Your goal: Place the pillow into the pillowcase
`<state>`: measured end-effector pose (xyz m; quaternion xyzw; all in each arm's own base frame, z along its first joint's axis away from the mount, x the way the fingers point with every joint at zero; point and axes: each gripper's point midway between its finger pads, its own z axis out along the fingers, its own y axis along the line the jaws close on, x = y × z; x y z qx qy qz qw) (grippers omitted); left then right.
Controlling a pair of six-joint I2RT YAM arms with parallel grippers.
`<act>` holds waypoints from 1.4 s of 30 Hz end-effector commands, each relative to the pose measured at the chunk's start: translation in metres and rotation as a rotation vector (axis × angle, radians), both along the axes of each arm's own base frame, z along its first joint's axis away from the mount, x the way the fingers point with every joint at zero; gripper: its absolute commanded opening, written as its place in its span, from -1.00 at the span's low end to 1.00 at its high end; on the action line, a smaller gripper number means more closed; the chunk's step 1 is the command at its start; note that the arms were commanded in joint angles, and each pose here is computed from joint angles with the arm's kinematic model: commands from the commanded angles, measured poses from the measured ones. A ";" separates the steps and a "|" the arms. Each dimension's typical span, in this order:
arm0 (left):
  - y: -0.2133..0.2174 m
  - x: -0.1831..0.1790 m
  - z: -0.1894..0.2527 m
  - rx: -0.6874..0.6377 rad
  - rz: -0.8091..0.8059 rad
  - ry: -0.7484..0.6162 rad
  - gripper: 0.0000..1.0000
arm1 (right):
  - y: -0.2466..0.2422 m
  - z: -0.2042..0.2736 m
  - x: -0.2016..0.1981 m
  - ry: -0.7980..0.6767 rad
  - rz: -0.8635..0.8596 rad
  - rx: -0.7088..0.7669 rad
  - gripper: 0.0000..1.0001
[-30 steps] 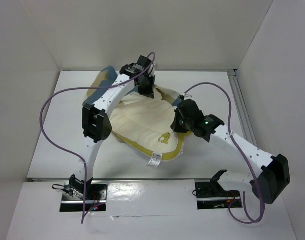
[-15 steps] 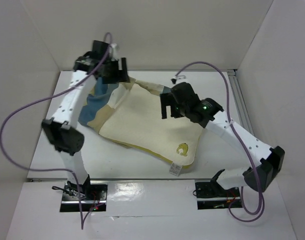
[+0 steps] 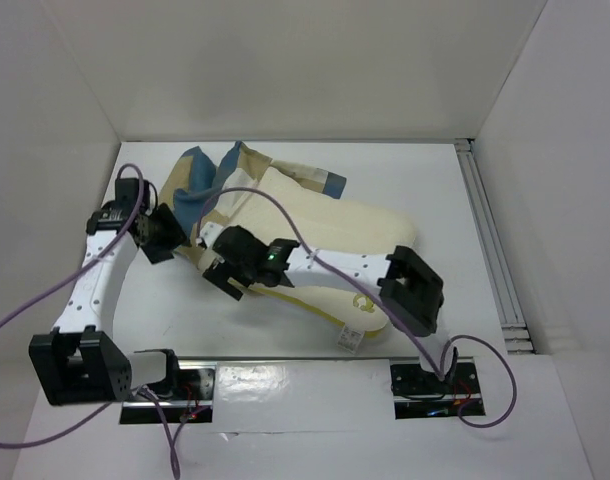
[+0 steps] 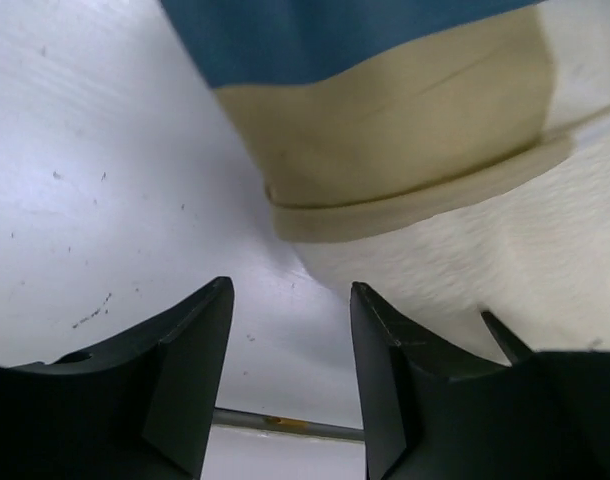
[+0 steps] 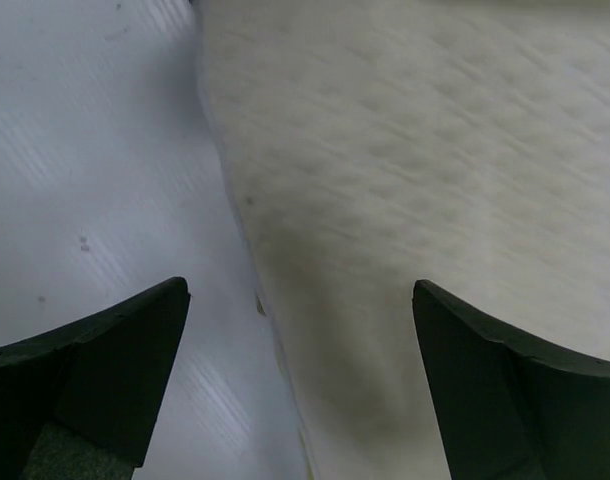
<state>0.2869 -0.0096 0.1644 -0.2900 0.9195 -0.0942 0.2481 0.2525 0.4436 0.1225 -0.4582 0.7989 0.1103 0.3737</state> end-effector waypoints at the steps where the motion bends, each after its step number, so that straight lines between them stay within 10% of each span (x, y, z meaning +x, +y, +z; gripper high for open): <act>1: 0.000 0.000 0.018 -0.062 0.082 -0.143 0.24 | 0.049 0.028 0.029 -0.115 0.063 0.148 1.00; 3: -0.003 -0.009 0.000 -0.074 0.076 -0.119 0.21 | 0.059 0.005 0.041 -0.124 0.035 0.115 0.80; 6: -0.011 -0.018 -0.013 -0.109 0.031 -0.120 0.21 | 0.056 -0.001 0.062 -0.086 -0.021 0.117 -0.89; 7: -0.014 -0.016 -0.014 -0.118 0.009 -0.148 0.21 | 0.054 -0.001 0.065 -0.072 -0.018 0.116 -1.00; 15: -0.052 -0.019 -0.029 -0.282 -0.132 -0.368 0.27 | 0.020 0.080 0.087 0.105 -0.013 0.405 -1.00; 35: -0.103 0.051 -0.072 -0.332 -0.246 -0.465 0.53 | 0.002 0.108 0.103 0.179 0.031 0.483 -1.00; 42: -0.111 0.074 -0.077 -0.324 -0.203 -0.433 -1.00 | 0.001 0.099 0.106 0.205 0.023 0.465 -1.00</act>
